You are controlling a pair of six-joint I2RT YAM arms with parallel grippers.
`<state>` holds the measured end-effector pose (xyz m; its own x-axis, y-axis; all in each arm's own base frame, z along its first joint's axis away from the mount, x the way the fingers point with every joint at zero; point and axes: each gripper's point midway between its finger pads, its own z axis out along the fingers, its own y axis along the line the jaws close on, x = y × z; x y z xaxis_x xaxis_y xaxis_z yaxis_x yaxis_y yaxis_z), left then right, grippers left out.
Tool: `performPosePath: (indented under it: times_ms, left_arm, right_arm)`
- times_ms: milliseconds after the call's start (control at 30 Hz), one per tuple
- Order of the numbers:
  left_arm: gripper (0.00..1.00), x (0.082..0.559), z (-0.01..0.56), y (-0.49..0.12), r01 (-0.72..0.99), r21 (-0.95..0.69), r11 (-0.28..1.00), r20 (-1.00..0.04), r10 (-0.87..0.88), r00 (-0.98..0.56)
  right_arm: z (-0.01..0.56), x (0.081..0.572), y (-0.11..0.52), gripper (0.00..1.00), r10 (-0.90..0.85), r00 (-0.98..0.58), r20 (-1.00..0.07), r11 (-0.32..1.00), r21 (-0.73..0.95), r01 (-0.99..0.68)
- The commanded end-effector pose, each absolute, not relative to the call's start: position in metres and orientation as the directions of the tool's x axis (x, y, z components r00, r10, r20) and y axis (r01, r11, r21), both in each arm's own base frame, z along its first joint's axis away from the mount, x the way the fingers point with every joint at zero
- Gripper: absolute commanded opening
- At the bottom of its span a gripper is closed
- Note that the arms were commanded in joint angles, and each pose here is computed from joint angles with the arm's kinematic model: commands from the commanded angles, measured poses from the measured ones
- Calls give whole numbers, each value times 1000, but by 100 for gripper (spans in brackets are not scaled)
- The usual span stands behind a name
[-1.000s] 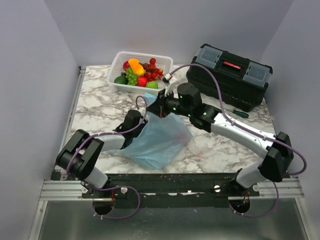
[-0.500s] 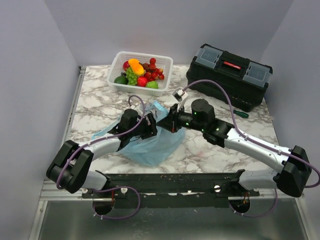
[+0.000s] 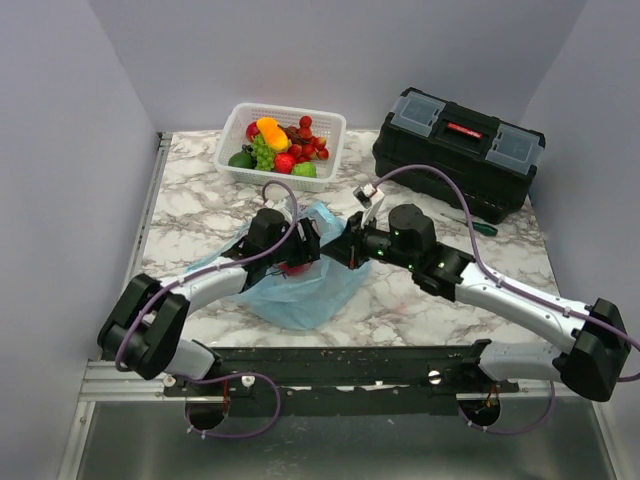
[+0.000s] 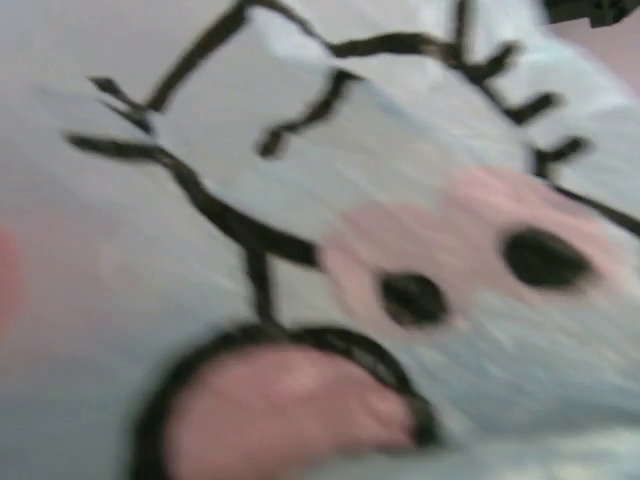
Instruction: Take the fake fruits out of the plastic bag
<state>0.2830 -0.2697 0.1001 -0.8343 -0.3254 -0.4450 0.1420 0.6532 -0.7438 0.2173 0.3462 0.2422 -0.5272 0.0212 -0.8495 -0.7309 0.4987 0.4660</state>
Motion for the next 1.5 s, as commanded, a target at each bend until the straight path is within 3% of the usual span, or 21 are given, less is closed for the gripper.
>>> performPosePath:
  times_ms: [0,367,600,1000,1300,1467]
  left_arm:
    - [64,262,123,-266,242,-741,627,-500,-274,-822]
    - [61,249,122,-223,264,-584,768,-624,-217,-750]
    - [64,265,114,-215,247,-474,845,-680,-173,-713]
    - [69,291,67,-207,115,-329,937,-621,-123,-774]
    - [70,301,96,-244,231,-459,858,-647,-145,-749]
    - [70,306,99,-251,211,-496,842,-635,-187,-750]
  right_arm:
    - [226,213,333,1,-4,-519,-855,537,436,-722]
    - [164,183,307,1,-55,-621,-782,560,491,-668]
    - [162,179,300,1,-30,-636,-771,568,511,-645]
    - [173,184,302,1,6,-626,-780,569,517,-639]
    - [175,184,300,1,9,-623,-782,573,515,-638]
    - [174,184,300,1,10,-624,-782,576,514,-636]
